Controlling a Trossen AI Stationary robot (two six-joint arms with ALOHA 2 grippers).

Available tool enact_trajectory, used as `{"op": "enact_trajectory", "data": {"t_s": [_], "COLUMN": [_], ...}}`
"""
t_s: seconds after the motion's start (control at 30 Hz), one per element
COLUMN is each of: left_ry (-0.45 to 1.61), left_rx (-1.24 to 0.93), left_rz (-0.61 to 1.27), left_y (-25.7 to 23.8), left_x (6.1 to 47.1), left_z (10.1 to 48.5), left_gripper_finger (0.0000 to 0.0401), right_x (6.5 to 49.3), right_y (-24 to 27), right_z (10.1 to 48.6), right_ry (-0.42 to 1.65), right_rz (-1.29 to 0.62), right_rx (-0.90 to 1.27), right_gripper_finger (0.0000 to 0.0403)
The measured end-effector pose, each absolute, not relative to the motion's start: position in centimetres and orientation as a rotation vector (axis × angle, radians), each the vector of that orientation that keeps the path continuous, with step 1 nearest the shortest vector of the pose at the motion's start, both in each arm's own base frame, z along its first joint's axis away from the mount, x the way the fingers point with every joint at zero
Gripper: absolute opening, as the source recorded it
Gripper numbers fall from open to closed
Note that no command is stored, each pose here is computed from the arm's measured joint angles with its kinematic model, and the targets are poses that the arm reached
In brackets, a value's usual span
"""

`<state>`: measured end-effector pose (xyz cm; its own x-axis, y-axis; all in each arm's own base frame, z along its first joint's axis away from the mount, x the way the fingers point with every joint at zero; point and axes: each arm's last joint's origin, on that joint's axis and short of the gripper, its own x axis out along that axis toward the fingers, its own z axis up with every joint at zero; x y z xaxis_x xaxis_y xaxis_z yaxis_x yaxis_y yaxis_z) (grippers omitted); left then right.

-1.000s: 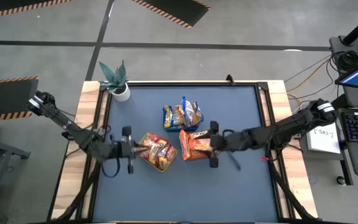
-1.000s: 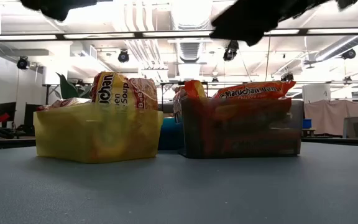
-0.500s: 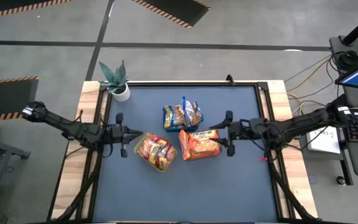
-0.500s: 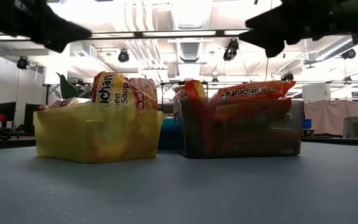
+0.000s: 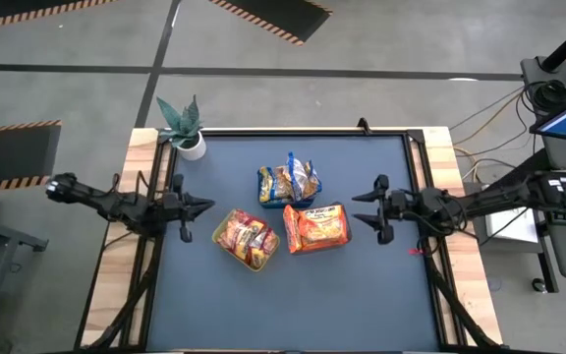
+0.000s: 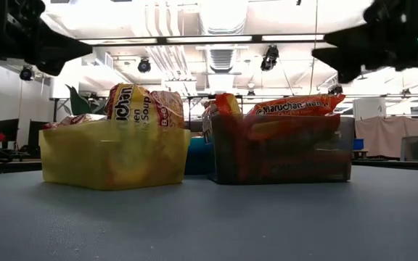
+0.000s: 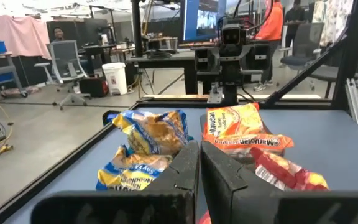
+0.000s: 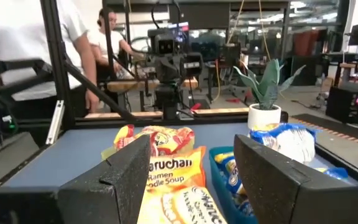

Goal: Sort Maruchan noodles
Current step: Return to Home Position

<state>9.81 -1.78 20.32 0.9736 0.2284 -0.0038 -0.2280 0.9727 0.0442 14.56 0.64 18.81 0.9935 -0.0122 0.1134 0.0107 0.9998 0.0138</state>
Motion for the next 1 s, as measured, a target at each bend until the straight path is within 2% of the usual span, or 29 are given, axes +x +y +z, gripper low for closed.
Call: {"op": "enact_trajectory", "data": {"t_s": [0.4, 0.6, 0.8, 1.0], "left_ry": [0.068, 0.069, 0.060, 0.090], "left_rx": [-0.022, -0.031, 0.020, 0.003], "left_rz": [0.258, 0.225, 0.198, 0.176], "left_y": [-1.3, -1.4, -1.2, -1.4], "left_x": [8.8, 8.8, 8.1, 8.3], "left_z": [17.5, 17.6, 19.6, 18.6], "left_gripper_finger": [0.0000, 0.0000, 0.0000, 0.0000], "right_x": [13.4, 13.3, 12.4, 11.8], "right_y": [0.8, 0.9, 0.9, 0.9], "right_z": [18.0, 18.0, 19.1, 19.4], "right_ry": [-0.134, -0.134, -0.240, -0.265], "right_rz": [0.071, 0.097, 0.117, 0.106], "right_rx": [0.038, 0.036, -0.017, -0.096], "right_gripper_finger": [0.0219, 0.0219, 0.0219, 0.0219]}}
